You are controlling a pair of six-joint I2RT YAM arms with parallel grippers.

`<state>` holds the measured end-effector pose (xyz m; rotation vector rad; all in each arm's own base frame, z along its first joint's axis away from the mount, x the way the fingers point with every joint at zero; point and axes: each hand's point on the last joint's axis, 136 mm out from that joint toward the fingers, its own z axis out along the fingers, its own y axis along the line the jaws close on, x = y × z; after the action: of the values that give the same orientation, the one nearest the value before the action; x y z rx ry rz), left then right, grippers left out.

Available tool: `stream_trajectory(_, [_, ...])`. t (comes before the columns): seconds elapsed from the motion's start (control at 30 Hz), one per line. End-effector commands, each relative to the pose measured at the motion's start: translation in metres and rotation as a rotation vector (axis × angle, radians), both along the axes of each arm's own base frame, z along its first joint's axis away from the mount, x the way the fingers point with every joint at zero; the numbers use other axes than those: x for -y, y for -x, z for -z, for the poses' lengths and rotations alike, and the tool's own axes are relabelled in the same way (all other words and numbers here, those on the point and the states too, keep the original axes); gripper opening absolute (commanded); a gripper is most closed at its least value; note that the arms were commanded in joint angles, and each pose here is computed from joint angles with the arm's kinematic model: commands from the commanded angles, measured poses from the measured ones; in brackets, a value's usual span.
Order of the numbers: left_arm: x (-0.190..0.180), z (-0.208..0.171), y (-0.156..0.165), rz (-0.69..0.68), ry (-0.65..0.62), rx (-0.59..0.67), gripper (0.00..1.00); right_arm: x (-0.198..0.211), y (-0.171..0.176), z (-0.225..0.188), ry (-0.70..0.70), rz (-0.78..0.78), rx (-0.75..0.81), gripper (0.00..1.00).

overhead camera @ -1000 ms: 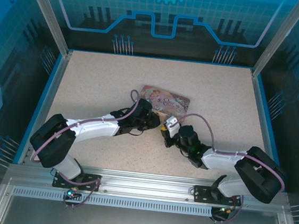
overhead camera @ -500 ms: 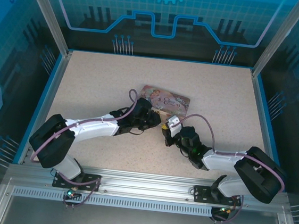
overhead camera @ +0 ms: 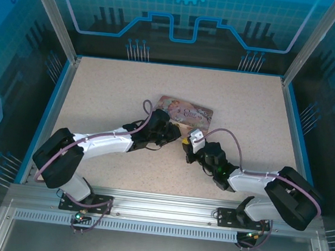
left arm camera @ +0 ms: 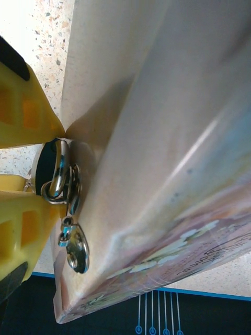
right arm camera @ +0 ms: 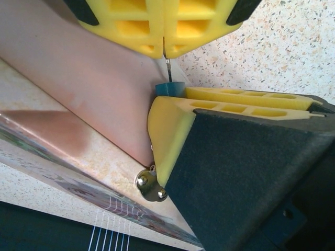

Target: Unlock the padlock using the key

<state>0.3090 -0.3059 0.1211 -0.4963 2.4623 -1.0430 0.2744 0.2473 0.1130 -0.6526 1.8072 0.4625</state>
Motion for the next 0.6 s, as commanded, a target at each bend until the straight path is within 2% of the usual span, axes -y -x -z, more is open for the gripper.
stream_trajectory(0.0, [0.016,-0.038,0.001,0.038,0.133,0.059,0.07,-0.011,-0.004,-0.022,-0.076,-0.031,0.056,0.0])
stream_trajectory(0.23, [0.015,-0.043,0.001,0.029,0.151,0.063,0.07,-0.015,-0.008,-0.004,-0.07,-0.027,0.025,0.0])
stream_trajectory(0.57, [0.01,-0.042,0.002,0.019,0.13,0.072,0.07,-0.013,-0.012,-0.007,-0.081,-0.018,0.028,0.0])
